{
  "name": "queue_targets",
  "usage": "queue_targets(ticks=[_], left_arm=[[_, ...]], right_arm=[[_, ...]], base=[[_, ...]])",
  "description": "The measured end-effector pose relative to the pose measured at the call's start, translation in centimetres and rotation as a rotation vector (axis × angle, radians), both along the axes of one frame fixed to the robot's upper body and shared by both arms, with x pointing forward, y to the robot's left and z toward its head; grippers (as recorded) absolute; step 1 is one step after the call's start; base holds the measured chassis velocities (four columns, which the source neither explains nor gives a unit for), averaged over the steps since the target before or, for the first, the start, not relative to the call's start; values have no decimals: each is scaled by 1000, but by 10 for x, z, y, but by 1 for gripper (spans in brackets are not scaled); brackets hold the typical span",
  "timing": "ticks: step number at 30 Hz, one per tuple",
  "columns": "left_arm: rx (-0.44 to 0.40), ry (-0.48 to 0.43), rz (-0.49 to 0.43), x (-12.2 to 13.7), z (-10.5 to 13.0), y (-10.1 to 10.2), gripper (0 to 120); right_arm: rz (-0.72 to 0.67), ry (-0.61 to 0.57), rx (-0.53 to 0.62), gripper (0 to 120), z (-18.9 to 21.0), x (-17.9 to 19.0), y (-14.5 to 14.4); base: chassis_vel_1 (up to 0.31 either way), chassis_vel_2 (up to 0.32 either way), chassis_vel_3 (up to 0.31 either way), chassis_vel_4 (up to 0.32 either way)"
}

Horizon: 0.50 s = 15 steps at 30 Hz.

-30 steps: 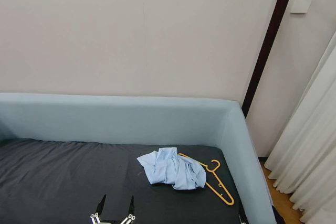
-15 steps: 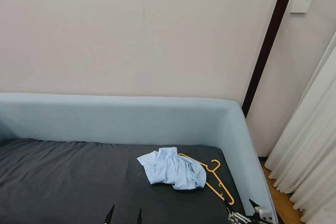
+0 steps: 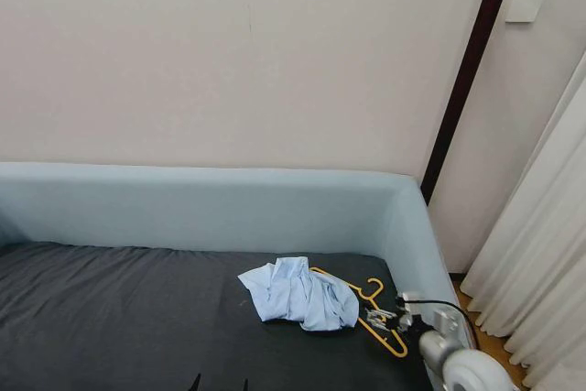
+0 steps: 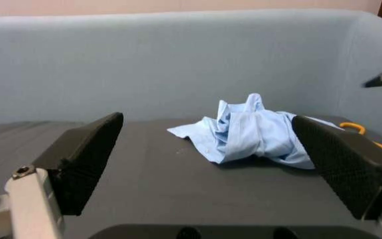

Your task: Pick up the clothes from the sofa and hang them on the clothes hanger.

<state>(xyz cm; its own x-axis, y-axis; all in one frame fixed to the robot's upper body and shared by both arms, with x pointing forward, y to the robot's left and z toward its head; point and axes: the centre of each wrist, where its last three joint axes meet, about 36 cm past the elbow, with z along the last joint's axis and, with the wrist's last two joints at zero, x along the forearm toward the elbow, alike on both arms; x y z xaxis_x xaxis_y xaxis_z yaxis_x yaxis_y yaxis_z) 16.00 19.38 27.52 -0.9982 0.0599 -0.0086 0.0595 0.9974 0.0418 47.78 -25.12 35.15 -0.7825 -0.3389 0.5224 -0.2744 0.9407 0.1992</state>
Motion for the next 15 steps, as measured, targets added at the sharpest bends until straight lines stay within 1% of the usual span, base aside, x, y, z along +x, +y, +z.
queue_targets(ticks=[4,5,8,10,11,13,15], left_arm=[[6,-5,13,2,1,3,100],[6,-5,13,2,1,3,100],[6,-12,25,5,1,5,100],[7,-18,27,7,2,6,100],[7,-18,27,7,2,6,100],[10,-25,37,9,3,7,100],[11,-25,42,9,2,9,100]], right_arm=[[29,21,7,100,-18,49,43],[29,21,7,100,-18,49,43],[28,46,-2,100,-34,67,64],[32,50,-47,99,-47,70,68],[32,50,-47,99,-47,70,68],[47,53,-88,91,-62,68,66],[53,60,-95,84,-69,67,66]], base=[[0,0,0,0],[0,0,0,0],[0,0,0,0],[0,0,0,0],[0,0,0,0],[0,0,0,0],[0,0,0,0]])
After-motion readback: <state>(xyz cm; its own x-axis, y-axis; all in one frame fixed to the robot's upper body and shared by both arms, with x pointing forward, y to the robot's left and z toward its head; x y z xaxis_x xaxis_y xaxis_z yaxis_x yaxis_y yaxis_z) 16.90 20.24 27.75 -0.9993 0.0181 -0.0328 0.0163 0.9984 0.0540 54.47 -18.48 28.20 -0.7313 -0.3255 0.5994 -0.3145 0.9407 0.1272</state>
